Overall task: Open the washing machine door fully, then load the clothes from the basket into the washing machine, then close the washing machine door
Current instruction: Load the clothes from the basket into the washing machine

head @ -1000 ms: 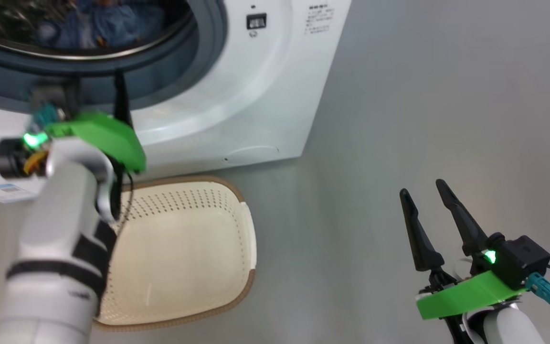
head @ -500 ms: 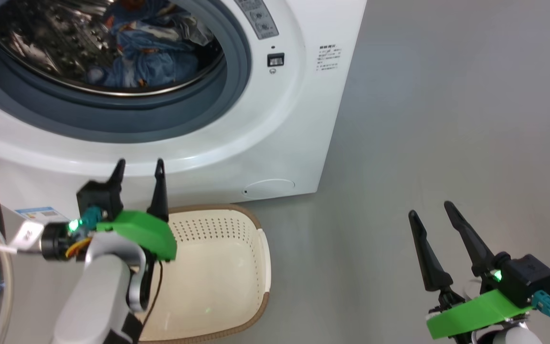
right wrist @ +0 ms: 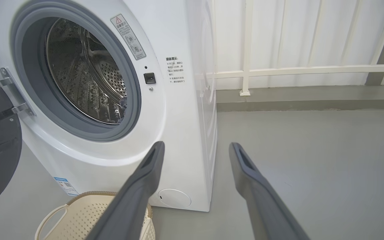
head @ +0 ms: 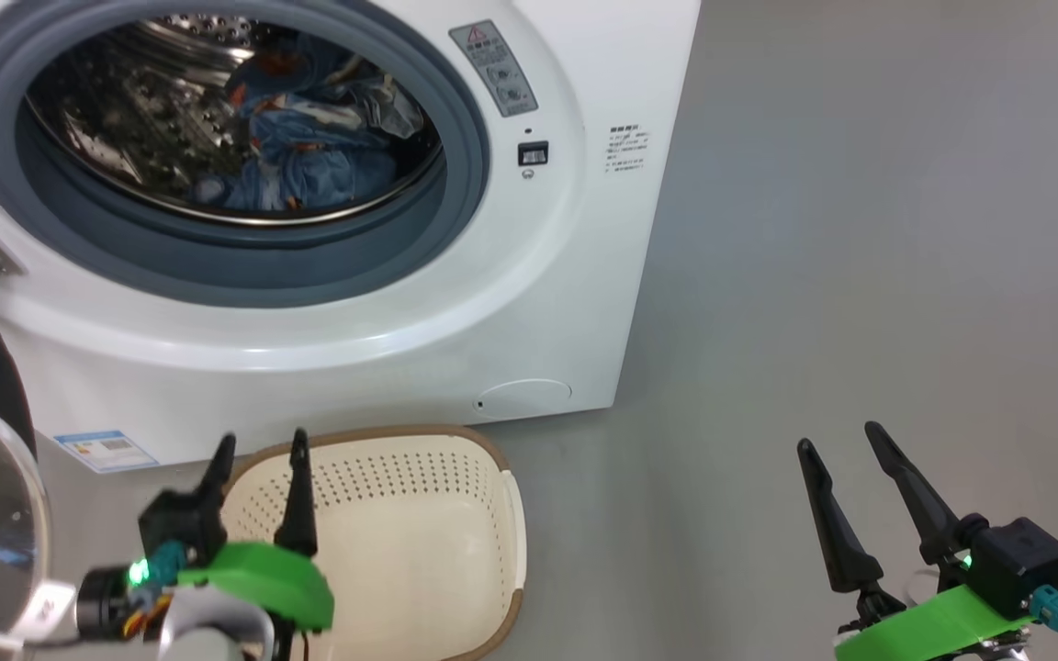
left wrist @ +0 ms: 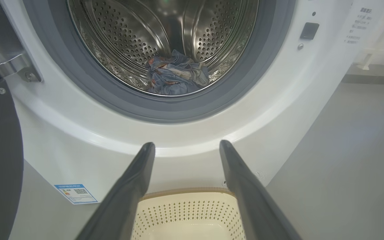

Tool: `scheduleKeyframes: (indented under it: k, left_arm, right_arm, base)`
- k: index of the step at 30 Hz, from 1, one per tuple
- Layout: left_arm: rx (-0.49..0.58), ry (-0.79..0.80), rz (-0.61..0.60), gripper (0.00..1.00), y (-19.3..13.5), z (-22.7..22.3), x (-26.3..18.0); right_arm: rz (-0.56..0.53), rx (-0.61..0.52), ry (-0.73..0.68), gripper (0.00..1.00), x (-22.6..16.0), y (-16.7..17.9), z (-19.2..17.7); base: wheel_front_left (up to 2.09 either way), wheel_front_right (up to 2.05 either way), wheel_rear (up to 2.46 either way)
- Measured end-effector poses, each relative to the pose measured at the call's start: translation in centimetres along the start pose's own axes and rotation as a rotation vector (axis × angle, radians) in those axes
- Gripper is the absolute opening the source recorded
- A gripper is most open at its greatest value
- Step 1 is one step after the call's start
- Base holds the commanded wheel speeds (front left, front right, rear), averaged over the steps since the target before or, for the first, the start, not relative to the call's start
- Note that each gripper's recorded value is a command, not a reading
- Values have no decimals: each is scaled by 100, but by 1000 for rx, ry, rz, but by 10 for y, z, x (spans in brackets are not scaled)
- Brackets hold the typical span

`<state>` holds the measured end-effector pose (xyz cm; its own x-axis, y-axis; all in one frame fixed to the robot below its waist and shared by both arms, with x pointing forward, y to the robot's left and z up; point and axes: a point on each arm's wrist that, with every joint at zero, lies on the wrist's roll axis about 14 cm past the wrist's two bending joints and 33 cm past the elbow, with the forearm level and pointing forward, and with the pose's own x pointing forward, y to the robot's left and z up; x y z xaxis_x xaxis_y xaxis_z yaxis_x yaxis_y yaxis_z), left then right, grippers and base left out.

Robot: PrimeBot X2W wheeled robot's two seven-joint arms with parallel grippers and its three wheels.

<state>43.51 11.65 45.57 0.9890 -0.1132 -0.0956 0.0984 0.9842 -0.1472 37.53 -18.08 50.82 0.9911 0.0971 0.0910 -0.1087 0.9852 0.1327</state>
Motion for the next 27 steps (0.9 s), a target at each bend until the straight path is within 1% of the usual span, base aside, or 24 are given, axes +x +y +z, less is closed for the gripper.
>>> scheduleKeyframes:
  k: [17,27]
  left_arm:
    - [-10,-52,116,100,27,7,-51]
    - [4,-65,126,100,30,10,-65]
  right_arm:
    - [-13,-14,-24,100,-12,-6,11]
    - [-23,-17,-35,100,-14,-9,14]
  base:
    - [0,0,0]
    - [0,0,0]
